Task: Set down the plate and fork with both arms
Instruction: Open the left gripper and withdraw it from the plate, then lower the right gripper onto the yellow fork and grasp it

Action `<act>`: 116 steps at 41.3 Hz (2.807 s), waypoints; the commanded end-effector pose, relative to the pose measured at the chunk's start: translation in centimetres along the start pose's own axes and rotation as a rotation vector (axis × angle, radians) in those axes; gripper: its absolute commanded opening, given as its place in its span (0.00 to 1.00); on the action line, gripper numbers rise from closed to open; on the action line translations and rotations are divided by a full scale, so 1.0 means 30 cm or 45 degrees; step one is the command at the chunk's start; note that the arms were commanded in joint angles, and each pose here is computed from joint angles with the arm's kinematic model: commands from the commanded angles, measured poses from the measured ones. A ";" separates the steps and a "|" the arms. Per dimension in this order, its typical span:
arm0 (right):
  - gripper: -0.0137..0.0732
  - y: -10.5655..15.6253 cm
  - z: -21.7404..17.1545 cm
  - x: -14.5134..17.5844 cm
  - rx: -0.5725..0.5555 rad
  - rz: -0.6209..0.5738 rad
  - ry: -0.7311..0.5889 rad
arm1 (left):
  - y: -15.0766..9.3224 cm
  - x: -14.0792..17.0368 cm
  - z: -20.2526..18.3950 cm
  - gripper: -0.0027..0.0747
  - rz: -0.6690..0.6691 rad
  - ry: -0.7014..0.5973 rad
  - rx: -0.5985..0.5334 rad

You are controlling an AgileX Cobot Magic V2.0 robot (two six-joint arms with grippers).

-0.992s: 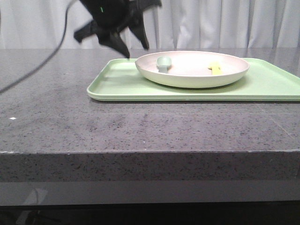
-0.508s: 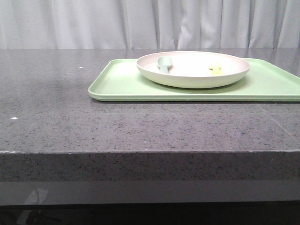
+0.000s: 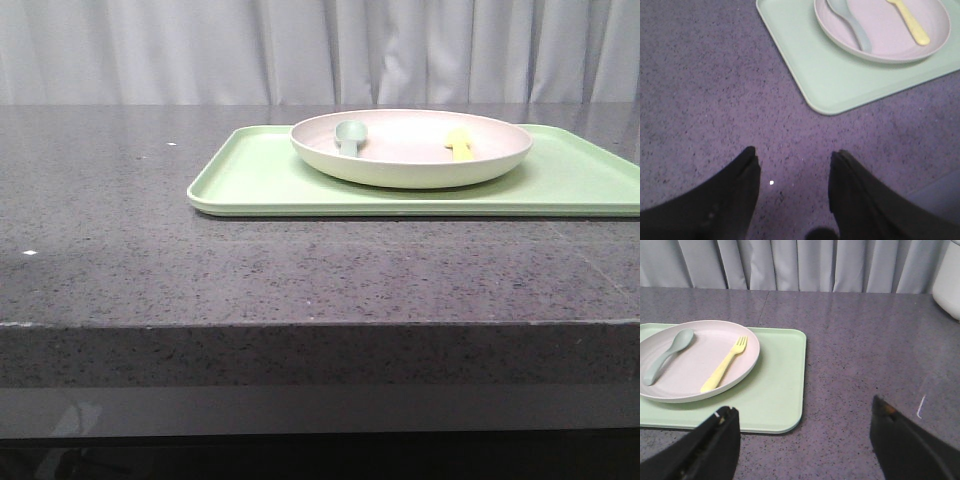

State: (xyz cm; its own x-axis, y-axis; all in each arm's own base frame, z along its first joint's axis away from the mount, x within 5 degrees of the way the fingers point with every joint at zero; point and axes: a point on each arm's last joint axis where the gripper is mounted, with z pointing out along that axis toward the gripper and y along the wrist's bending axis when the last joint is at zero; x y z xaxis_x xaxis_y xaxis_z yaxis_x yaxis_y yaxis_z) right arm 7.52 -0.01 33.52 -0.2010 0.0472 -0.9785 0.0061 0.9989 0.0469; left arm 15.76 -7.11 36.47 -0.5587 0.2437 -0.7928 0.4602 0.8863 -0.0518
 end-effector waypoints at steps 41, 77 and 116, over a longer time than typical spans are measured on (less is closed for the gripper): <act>0.80 0.218 0.275 -0.285 -0.471 -0.272 0.441 | -0.013 0.128 -0.130 0.46 0.042 -0.214 -0.041; 0.56 0.343 0.942 -0.287 -0.269 -0.022 0.996 | -0.013 0.128 -0.130 0.36 0.042 -0.214 -0.041; 0.56 0.341 1.191 -0.201 -0.081 0.227 1.125 | -0.013 0.128 -0.130 0.18 0.042 -0.214 -0.041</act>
State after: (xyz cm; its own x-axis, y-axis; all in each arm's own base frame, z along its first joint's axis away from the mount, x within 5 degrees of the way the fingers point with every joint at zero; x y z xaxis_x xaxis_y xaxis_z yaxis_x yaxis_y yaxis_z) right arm 44.19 10.97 29.01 -0.9349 0.1155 -0.3356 0.0526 0.9802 0.1908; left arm 10.53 -4.92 34.35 -0.4922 0.2490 -0.8341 0.4593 0.8883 -0.0059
